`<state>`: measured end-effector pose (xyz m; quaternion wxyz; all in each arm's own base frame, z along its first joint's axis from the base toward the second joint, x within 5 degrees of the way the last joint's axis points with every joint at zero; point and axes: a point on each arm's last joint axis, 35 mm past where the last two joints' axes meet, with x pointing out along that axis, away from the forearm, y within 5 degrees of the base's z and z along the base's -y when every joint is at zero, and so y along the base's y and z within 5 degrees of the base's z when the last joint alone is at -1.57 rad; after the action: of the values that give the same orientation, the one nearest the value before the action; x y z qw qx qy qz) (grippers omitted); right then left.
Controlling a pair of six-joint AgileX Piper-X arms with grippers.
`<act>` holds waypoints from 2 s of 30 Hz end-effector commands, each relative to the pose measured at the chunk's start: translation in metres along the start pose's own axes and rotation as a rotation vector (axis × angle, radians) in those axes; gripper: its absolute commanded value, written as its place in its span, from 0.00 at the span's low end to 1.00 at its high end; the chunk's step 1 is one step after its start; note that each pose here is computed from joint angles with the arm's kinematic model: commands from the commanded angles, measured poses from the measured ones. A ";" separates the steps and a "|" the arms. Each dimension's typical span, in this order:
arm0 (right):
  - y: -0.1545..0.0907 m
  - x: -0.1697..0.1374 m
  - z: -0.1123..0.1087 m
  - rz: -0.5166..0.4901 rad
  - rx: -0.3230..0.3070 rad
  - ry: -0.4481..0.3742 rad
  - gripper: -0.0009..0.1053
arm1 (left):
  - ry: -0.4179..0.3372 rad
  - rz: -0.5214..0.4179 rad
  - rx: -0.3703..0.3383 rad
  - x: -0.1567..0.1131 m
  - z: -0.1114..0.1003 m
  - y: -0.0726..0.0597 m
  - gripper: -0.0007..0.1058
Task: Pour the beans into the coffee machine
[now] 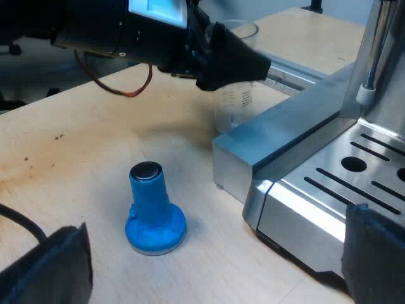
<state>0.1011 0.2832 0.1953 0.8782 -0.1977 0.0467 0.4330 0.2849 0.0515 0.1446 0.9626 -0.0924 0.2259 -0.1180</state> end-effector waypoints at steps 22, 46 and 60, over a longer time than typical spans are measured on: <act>-0.001 0.000 0.002 -0.025 0.001 -0.009 0.77 | 0.354 0.164 -0.091 -0.046 0.005 -0.018 0.65; -0.035 -0.049 0.054 -0.088 -0.052 0.026 0.77 | -0.027 0.133 0.062 -0.184 0.110 -0.111 0.65; -0.100 -0.108 0.136 -0.239 0.022 0.137 0.77 | -0.285 0.086 0.070 -0.247 0.182 -0.148 0.65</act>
<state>0.0950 0.2080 0.3712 0.9145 -0.2175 0.0818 0.3313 0.1279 -0.0003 0.4393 0.9915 -0.0587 0.0891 -0.0747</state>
